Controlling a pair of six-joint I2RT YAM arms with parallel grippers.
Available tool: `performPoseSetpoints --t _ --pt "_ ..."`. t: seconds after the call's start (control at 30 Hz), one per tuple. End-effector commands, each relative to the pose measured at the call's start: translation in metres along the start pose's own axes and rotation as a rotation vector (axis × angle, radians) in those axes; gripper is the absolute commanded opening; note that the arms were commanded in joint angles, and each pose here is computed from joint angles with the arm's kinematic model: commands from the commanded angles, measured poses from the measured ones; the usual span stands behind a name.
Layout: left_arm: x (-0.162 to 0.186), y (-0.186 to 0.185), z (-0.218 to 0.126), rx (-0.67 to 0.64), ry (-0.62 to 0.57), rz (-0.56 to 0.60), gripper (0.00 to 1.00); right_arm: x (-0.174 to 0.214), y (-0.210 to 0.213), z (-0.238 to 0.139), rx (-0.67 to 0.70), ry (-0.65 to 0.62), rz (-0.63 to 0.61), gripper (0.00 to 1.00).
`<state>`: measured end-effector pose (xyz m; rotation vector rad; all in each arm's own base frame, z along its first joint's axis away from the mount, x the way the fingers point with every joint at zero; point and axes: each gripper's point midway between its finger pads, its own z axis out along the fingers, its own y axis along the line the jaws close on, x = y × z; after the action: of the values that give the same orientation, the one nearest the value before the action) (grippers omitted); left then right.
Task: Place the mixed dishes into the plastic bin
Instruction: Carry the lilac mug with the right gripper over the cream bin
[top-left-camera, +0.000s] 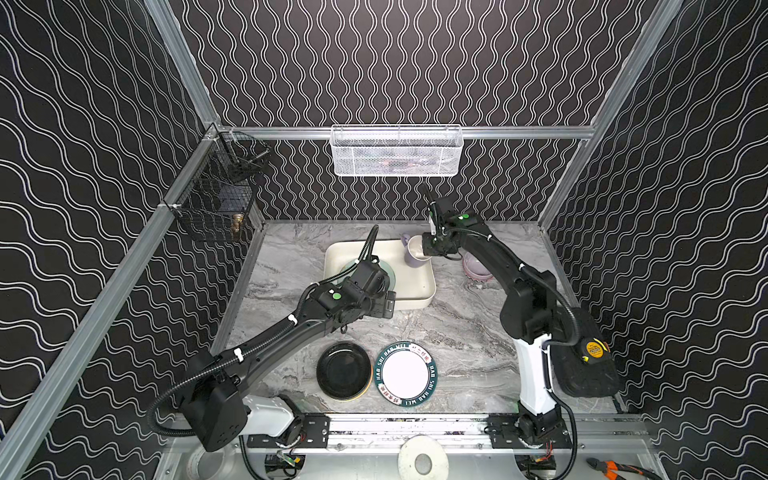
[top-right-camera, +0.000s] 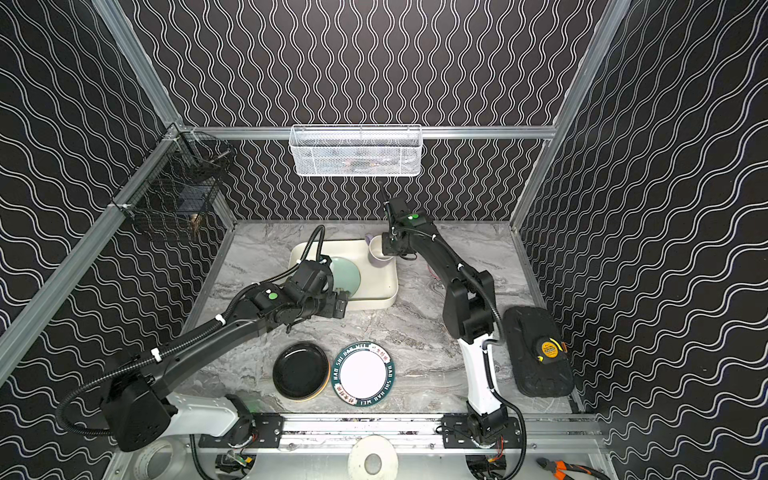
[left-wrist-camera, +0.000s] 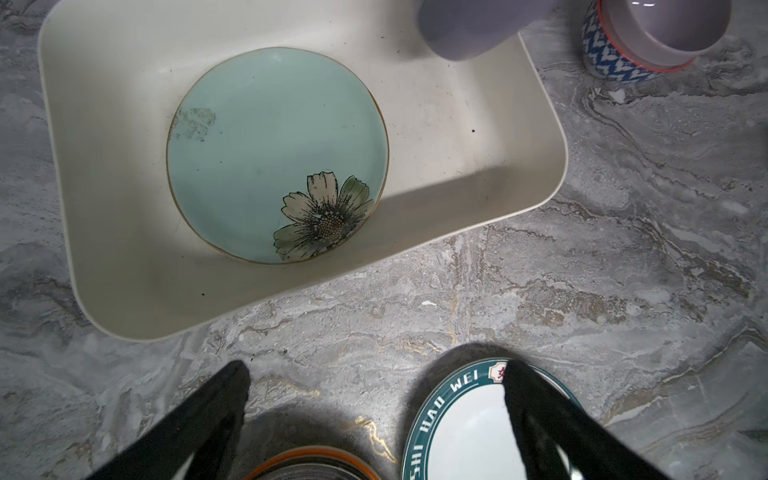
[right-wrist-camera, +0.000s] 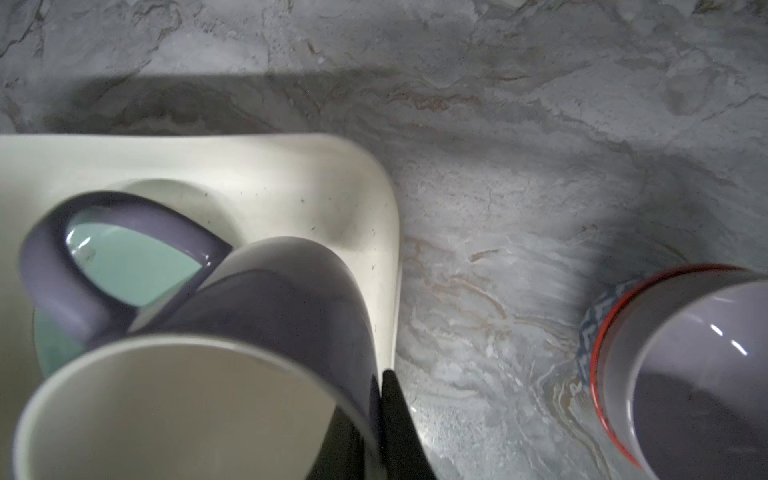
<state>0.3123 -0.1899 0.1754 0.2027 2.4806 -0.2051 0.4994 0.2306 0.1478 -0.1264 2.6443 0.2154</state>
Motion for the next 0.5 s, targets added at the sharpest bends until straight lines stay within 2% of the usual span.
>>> performPoseSetpoints --t 0.0,0.23,0.47 --pt "-0.002 -0.003 0.007 0.033 0.016 0.005 0.99 -0.012 0.002 0.016 -0.054 -0.010 0.003 0.08" --pt "0.000 0.003 0.021 0.038 0.052 -0.020 0.99 -0.001 -0.002 0.056 -0.068 0.031 0.011 0.07" --pt "0.001 0.007 0.032 0.050 0.080 -0.045 0.99 0.006 -0.002 0.071 -0.067 0.051 -0.006 0.11"
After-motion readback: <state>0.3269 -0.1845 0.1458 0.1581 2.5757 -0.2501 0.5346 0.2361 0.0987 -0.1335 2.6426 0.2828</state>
